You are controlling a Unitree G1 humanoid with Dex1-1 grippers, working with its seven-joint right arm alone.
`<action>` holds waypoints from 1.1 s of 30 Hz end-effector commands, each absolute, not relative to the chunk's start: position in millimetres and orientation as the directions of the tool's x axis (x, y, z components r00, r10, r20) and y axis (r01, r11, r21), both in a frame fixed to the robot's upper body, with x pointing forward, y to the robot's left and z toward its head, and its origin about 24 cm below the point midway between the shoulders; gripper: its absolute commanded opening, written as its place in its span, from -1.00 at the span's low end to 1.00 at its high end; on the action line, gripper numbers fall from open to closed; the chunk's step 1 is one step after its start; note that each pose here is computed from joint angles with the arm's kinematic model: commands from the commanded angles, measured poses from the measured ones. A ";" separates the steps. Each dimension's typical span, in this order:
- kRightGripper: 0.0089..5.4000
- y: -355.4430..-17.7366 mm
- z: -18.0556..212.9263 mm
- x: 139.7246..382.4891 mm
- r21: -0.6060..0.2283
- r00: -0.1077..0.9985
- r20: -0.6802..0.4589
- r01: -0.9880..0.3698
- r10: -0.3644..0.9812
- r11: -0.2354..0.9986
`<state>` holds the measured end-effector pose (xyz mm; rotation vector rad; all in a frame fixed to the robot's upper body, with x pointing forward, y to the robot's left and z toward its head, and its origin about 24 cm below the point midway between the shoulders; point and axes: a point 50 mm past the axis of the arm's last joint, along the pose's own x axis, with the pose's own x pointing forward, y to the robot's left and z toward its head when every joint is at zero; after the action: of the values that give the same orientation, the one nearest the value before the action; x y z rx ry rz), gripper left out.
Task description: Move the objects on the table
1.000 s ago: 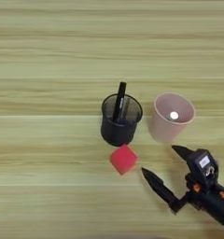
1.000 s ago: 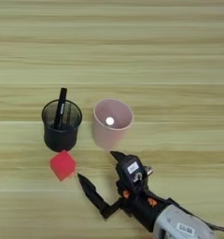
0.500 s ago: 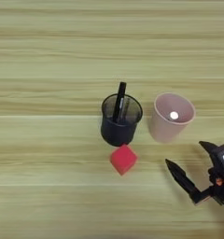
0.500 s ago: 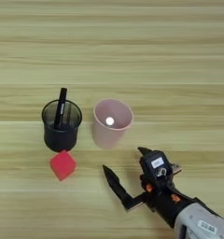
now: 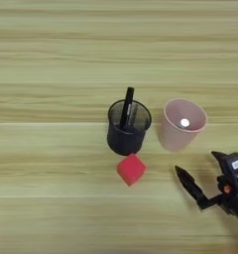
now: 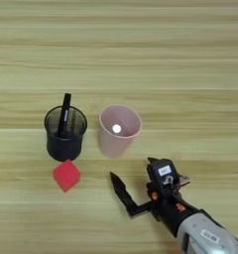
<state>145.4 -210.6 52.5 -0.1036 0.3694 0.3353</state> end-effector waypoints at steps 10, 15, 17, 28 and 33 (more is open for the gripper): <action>0.99 -200.3 46.2 163.1 -0.098 0.923 -0.283 -0.299 0.261 0.949; 0.99 -192.9 31.8 167.3 -0.113 0.926 -0.283 -0.289 0.248 0.951; 0.99 -189.4 25.7 169.2 -0.128 0.928 -0.281 -0.288 0.244 0.949; 0.99 -182.0 -2.9 175.7 -0.125 0.931 -0.292 -0.264 0.219 0.956; 0.99 -183.6 -6.5 178.8 -0.126 0.934 -0.291 -0.252 0.207 0.959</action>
<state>182.0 -176.2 3.1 -0.1283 0.2220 0.2661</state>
